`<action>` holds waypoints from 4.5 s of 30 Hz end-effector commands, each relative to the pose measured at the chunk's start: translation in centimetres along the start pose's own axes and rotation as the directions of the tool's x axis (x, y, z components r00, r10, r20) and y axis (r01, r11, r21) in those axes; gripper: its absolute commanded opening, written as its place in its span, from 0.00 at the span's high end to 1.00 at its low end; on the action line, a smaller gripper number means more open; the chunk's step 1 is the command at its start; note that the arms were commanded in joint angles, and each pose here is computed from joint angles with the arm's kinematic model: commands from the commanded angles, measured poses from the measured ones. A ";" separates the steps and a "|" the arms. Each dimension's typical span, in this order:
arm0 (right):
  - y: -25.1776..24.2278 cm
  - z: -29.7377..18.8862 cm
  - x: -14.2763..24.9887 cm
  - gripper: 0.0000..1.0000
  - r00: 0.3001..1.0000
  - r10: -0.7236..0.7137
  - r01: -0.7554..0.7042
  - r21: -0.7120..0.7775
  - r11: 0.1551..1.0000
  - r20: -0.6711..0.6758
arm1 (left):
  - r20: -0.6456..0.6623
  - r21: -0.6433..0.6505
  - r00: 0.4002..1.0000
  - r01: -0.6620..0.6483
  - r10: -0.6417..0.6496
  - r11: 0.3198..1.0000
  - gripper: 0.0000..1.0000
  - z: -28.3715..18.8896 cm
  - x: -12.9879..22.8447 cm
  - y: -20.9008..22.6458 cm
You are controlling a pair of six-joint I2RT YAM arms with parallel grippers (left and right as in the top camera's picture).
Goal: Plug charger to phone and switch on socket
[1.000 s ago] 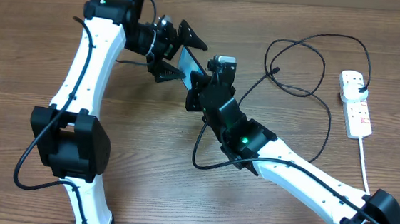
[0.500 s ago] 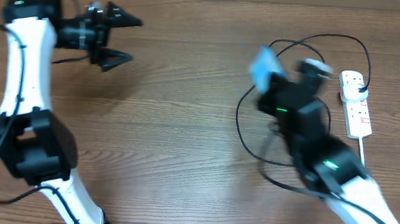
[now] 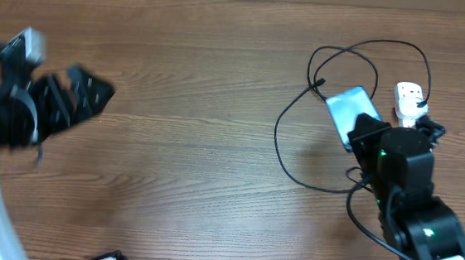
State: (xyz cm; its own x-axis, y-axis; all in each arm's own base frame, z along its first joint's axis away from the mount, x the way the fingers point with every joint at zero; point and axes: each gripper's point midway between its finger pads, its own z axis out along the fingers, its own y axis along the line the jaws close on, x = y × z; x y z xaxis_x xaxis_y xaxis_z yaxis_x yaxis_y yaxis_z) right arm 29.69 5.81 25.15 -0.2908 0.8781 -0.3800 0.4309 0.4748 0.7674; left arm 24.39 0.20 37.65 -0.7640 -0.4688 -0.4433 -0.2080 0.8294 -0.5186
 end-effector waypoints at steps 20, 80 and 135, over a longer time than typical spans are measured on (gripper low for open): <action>1.6 6.5 15.6 0.96 0.624 0.271 -0.386 0.012 0.922 -0.733 | -0.412 0.283 0.578 0.816 -0.704 0.504 0.01 18.2 9.4 5.2; 5.8 4.1 25.0 0.96 0.549 0.282 -0.458 -0.001 0.889 -0.787 | -0.579 0.228 0.543 0.824 -0.609 0.519 0.66 24.1 12.3 -5.1; 1.8 8.8 5.4 0.07 0.915 -0.304 0.347 0.130 0.929 -0.266 | -0.794 0.267 0.466 0.845 -0.391 0.464 0.96 27.8 8.3 -2.4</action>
State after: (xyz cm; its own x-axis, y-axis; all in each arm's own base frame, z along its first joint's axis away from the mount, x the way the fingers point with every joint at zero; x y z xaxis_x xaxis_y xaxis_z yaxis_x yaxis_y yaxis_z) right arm 34.93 13.91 16.91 -0.6743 0.6126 -0.4123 0.4031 0.7732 0.4896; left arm 36.37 -12.47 11.97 -0.6499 -0.5116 0.5621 -0.5956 -0.1166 -0.7948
